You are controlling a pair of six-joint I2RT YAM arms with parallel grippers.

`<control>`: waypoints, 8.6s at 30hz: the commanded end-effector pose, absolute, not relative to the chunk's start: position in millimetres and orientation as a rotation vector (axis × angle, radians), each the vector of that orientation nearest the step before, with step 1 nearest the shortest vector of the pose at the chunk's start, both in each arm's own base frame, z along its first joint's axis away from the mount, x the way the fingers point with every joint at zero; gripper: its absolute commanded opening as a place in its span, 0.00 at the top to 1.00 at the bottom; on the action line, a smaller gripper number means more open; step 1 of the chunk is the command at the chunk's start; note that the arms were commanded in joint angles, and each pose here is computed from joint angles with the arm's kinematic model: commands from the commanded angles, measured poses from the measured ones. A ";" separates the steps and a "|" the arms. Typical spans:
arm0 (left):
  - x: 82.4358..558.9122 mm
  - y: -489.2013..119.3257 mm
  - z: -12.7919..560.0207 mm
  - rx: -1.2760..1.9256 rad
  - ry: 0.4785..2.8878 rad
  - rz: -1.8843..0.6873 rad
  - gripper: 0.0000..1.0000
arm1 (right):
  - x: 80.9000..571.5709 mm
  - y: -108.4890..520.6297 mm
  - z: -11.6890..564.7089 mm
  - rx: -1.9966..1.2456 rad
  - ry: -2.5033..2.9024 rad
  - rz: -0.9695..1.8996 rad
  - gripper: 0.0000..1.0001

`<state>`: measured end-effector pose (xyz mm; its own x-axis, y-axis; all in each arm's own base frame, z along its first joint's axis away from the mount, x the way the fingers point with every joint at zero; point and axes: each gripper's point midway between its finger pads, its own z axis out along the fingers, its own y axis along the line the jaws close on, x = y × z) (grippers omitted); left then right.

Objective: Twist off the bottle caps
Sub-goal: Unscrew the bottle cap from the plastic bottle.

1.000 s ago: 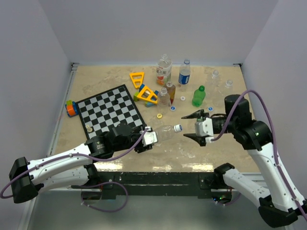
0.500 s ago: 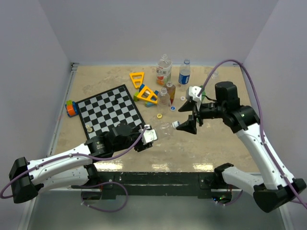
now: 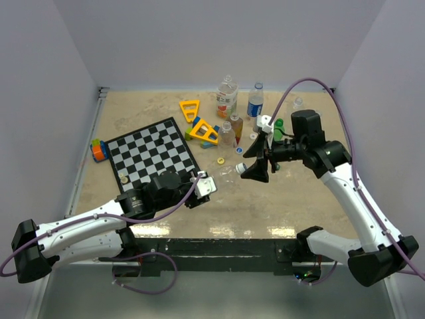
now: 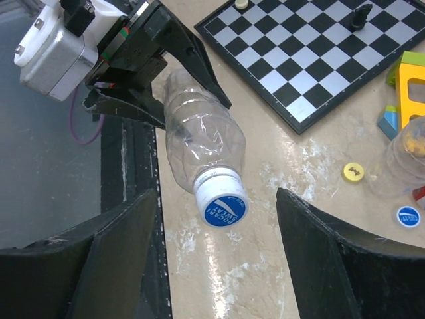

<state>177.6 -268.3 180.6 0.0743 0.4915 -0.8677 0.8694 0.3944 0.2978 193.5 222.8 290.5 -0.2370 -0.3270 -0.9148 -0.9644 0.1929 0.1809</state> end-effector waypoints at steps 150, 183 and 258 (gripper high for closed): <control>175.5 -272.3 196.3 1.225 1.523 -0.472 1.00 | 180.3 223.2 318.0 -2.002 0.347 0.247 1.00; 176.6 -272.0 197.7 1.216 1.525 -0.469 1.00 | 158.1 174.1 308.4 -1.822 0.838 0.293 0.32; 178.9 -272.4 195.1 1.195 1.550 -0.470 1.00 | 184.9 239.0 290.7 -1.634 1.306 1.109 1.00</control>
